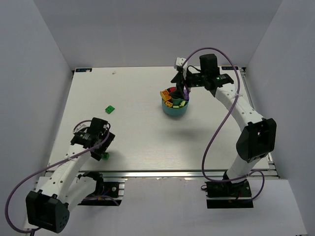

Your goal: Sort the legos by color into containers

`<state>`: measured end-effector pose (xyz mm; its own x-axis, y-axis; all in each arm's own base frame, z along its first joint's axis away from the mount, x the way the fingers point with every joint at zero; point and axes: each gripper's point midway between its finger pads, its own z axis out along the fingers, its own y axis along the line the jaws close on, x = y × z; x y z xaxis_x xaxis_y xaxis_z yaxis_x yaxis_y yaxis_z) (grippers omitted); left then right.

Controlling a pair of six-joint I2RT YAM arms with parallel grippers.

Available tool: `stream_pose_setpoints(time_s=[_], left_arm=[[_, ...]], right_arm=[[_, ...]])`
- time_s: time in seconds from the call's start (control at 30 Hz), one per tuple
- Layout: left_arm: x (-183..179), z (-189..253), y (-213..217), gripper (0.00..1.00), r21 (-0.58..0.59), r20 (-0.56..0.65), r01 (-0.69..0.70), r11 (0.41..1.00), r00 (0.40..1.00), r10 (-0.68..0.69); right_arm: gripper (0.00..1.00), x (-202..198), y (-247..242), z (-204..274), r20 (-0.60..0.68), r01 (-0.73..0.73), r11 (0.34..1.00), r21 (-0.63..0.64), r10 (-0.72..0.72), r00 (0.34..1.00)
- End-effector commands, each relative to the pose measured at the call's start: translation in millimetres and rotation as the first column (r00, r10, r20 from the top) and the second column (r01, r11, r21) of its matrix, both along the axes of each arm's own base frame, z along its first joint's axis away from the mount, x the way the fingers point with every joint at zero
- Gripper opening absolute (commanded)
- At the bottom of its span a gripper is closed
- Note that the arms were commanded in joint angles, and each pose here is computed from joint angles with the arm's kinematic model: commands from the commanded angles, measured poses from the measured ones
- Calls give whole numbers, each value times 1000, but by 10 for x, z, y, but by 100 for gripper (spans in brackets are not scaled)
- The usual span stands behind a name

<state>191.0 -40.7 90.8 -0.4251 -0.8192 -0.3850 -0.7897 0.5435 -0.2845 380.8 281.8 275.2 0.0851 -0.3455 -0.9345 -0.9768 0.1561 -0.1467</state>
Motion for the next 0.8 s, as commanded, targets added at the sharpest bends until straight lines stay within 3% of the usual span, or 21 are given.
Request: stream_pose_setpoints(time_s=[0.0, 0.23, 0.77], left_arm=[[-245, -174, 98, 96, -11, -108, -87, 996, 990, 85], [-223, -579, 41, 89, -115, -136, -165, 980, 979, 149], [8, -652, 292, 66, -29, -141, -204, 978, 970, 198]], right_arm=[[75, -114, 27, -50, -24, -62, 998, 29, 63, 998], [76, -114, 39, -47, -42, -49, 998, 48, 51, 998], [76, -216, -24, -96, -55, -18, 999, 47, 20, 998]])
